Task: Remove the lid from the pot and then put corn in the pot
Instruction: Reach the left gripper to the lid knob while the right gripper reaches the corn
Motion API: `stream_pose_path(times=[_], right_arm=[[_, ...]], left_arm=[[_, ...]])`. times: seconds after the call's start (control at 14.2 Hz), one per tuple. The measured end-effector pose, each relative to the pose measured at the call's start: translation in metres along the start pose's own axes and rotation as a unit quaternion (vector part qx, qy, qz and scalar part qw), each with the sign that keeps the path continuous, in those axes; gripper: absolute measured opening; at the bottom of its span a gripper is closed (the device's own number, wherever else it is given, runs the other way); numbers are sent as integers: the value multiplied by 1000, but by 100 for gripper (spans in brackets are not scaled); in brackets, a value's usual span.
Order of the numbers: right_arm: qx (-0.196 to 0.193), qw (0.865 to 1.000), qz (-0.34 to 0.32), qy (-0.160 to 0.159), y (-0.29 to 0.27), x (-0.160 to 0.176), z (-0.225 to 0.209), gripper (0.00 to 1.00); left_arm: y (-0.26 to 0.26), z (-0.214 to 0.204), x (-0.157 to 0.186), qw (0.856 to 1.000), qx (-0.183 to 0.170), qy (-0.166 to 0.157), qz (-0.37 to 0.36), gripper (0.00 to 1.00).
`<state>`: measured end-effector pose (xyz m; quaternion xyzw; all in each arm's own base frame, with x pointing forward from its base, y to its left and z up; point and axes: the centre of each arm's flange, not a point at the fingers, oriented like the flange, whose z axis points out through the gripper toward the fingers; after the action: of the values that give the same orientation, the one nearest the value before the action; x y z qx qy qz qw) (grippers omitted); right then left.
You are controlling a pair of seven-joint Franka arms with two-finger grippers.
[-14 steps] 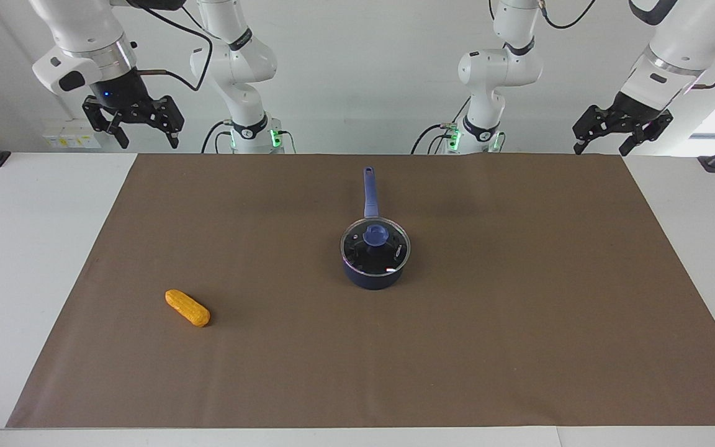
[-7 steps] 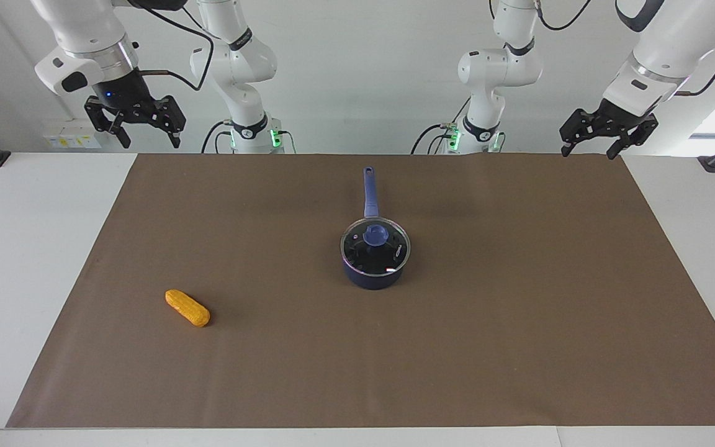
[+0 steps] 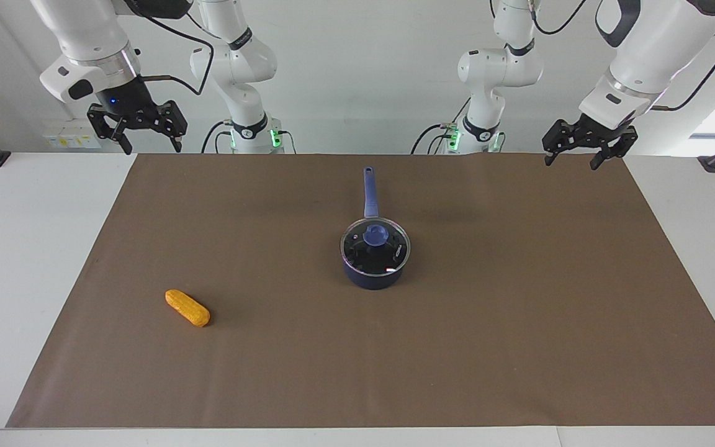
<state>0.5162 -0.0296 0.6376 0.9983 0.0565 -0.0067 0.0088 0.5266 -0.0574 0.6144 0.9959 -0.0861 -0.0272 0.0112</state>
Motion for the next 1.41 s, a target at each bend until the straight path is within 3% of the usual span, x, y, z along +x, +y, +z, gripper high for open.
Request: stream_pose_path(times=[0.28, 0.63, 0.92, 1.2, 1.41], right_arm=[[-2, 1000, -16, 24, 2, 8, 26, 100], [-3, 997, -59, 51, -2, 26, 104, 100], [-17, 994, -77, 73, -3, 70, 193, 100], [-33, 987, -136, 85, -1, 100, 262, 100], [-50, 973, -201, 102, 4, 113, 295, 100]], left_arm=[[27, 9, 6, 1000, 1, 8, -6, 100], [66, 25, 19, 1000, 2, 14, -25, 100], [101, 39, 28, 999, 2, 19, -39, 100], [136, 56, 37, 998, 1, 23, -53, 100], [172, 67, 40, 997, -1, 29, -65, 100]])
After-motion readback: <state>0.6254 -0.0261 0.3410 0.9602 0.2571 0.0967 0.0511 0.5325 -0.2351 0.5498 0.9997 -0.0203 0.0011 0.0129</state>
